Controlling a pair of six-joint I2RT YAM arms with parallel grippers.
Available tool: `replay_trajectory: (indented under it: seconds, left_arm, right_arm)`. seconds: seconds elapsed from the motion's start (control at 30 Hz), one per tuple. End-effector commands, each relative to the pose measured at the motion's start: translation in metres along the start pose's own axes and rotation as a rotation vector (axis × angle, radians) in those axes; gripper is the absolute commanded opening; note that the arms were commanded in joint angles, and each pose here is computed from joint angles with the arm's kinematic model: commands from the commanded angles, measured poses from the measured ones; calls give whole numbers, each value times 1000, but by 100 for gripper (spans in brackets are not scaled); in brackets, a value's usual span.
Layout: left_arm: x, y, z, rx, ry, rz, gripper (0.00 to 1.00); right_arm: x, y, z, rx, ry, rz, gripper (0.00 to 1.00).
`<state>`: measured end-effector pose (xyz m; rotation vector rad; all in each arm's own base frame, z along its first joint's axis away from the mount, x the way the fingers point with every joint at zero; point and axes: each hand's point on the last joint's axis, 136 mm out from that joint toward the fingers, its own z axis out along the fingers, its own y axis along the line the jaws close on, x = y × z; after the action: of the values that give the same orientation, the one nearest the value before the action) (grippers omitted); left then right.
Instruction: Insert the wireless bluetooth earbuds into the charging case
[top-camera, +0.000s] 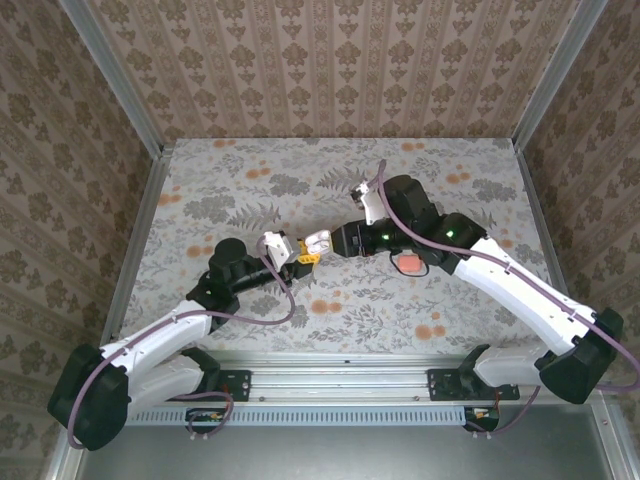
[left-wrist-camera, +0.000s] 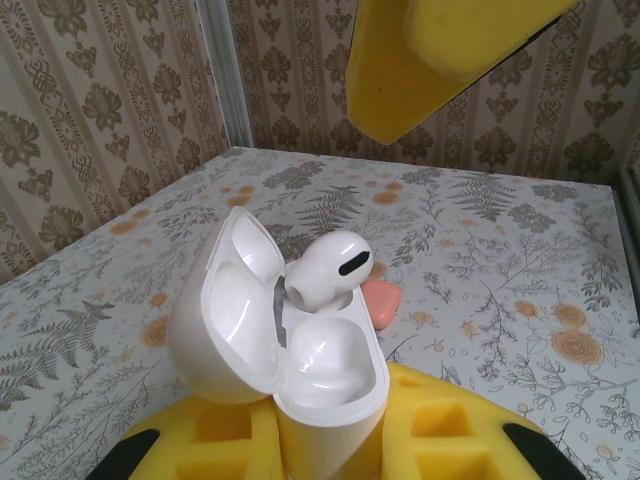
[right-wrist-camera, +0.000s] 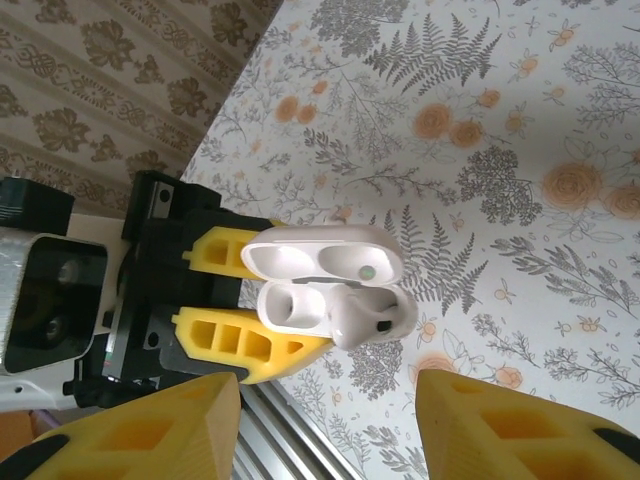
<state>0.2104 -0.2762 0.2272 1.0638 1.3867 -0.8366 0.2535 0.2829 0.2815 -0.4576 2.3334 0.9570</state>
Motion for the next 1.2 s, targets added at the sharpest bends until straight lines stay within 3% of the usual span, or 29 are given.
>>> replay_trajectory:
  seconds: [0.0,0.37,0.57,0.87,1.17]
  left_arm:
    - [-24,-2,2,18,-64,49,5]
    - [-25,-3,1,19,-68,51,5]
    - [-26,-3,1,20,-68,51,5]
    - [-24,-3,1,15,-62,50,5]
    - [-24,-3,1,19,-63,51,5]
  right_arm:
    - [2,-2,3,23,25,-19,50]
    - [1,12,31,-116,50,28,38]
    - [-1,4,36,-120,49,54,32]
    - [12,-15,26,-37,99,88,32]
    - [5,-12,9,-40,48,69,35]
